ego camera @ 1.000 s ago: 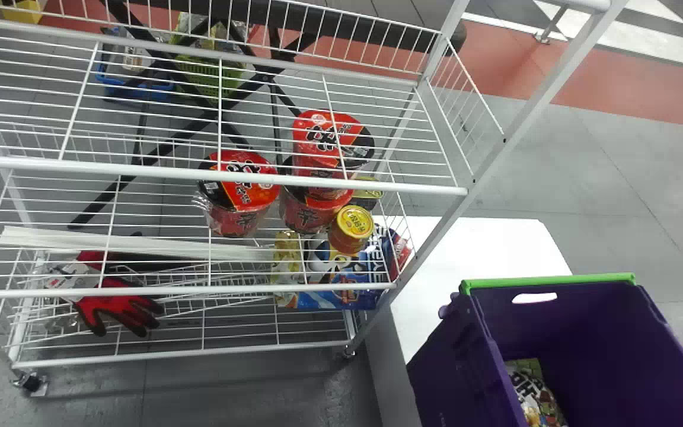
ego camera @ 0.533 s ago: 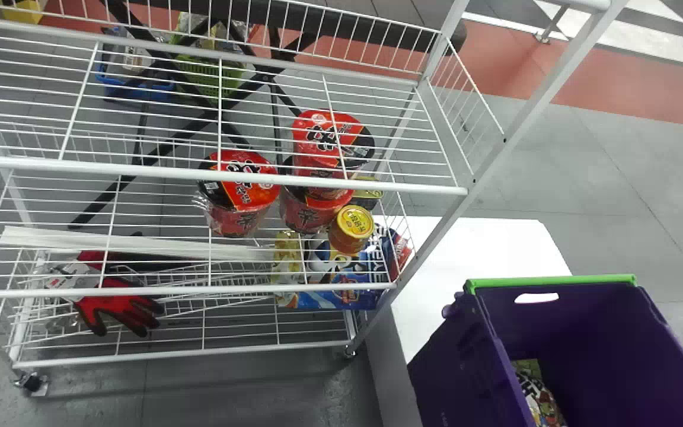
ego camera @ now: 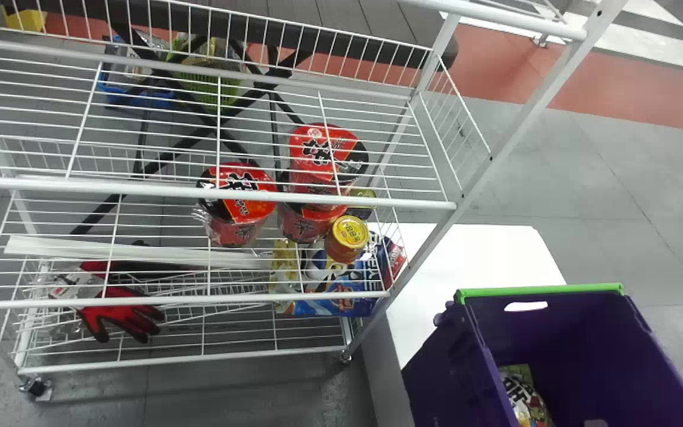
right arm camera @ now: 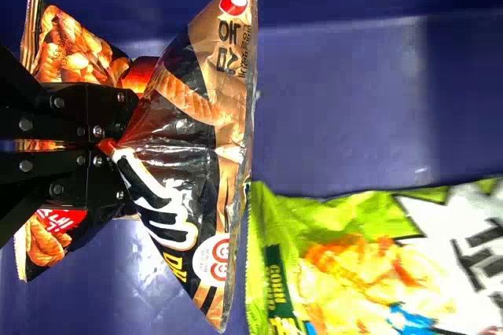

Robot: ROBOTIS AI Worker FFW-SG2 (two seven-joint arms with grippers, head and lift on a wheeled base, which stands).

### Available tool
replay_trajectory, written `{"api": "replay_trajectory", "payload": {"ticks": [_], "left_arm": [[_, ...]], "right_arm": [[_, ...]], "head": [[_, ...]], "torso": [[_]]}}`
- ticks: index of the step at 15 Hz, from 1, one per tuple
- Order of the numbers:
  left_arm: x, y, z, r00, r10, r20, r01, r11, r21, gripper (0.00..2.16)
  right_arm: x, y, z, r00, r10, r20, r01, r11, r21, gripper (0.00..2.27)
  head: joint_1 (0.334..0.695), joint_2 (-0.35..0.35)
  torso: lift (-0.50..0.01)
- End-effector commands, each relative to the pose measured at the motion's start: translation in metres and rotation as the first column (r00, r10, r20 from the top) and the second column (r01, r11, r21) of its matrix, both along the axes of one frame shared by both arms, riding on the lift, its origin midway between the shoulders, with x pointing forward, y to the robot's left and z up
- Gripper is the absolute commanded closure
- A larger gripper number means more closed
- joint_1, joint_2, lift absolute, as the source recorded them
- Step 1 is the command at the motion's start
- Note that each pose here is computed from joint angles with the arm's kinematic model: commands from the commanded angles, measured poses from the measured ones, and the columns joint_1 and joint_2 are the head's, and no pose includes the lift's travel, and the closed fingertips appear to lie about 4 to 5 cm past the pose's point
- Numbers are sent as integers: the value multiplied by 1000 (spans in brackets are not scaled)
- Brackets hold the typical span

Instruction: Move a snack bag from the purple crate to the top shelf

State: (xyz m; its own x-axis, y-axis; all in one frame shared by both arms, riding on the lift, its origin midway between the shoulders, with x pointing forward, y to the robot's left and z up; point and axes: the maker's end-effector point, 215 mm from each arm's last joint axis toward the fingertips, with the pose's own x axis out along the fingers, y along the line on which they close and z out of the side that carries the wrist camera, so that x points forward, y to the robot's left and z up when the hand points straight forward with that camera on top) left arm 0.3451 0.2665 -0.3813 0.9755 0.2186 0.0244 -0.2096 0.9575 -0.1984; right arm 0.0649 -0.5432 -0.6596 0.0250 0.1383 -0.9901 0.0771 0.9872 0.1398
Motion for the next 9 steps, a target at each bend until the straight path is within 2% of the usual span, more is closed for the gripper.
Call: {"api": "replay_trajectory", "payload": {"ticks": [1,9], "left_arm": [[0,0,0,1000,0,1,0,1000,0,-1],[-2,-2,2,1000,-4,1,4,1000,-2,-1]], "right_arm": [[1,-2,2,1000,-4,7,4,1000,0,1899],[-3,-5,4,1000,3,15,-3,1000,6,1899]], "head": [[695,-350],[695,-350]], "torso": [[-405],[-373]]}}
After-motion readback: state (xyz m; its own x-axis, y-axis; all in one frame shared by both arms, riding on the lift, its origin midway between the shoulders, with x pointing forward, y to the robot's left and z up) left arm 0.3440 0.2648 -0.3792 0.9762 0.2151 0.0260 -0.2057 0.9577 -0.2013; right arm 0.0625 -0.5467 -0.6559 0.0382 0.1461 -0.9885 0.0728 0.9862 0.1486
